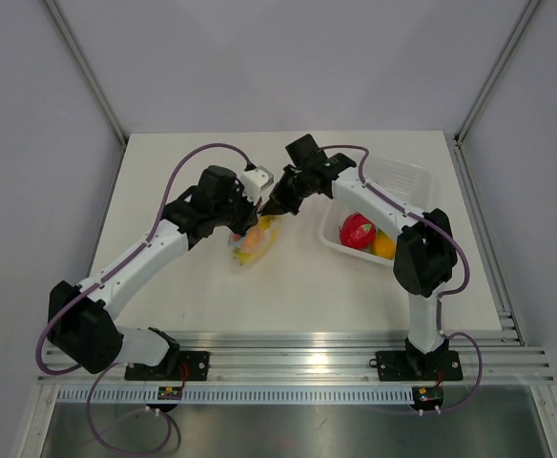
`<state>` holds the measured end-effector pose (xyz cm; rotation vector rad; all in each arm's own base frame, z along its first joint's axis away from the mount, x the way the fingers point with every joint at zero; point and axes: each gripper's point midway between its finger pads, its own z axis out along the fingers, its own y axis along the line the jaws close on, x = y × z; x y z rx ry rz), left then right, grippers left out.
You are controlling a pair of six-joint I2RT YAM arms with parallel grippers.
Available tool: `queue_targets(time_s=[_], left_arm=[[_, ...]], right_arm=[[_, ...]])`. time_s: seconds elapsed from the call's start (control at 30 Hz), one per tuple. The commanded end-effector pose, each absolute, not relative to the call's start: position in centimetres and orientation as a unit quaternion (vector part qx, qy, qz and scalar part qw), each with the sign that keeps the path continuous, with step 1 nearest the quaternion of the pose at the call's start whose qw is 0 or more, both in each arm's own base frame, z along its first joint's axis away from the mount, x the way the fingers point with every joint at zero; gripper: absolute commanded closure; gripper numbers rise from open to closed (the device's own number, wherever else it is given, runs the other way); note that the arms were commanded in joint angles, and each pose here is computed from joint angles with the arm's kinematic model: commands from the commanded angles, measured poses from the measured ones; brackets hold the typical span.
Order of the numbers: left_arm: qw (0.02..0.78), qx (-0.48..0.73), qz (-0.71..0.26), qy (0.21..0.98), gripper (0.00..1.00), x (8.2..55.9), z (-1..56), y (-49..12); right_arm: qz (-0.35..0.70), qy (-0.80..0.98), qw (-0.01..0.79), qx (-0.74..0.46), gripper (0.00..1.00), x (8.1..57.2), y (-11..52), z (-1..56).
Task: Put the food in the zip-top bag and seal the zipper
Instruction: Zip the zipper food storage bag at the center of the board.
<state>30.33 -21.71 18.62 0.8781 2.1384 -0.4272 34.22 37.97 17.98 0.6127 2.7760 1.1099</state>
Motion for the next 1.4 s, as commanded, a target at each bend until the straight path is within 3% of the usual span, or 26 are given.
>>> queue_targets(time_s=[0.0,0.4,1.37], left_arm=[[0.379,0.344,-0.186,0.839,1.0,28.6,19.2,-21.5],[0.373,0.337,-0.191,0.843,1.0,27.6,18.7,-21.1],[0.356,0.314,-0.197,0.858,1.0,26.5,17.5,-20.6]], right_arm=[[0.368,0.891,0.127,0.235,1.0,39.4,35.1,20.9],[0.351,0.881,0.172,0.266,1.0,44.5,32.3,21.2],[0.38,0.855,0.194,0.296,1.0,49.5,30.7,20.9]])
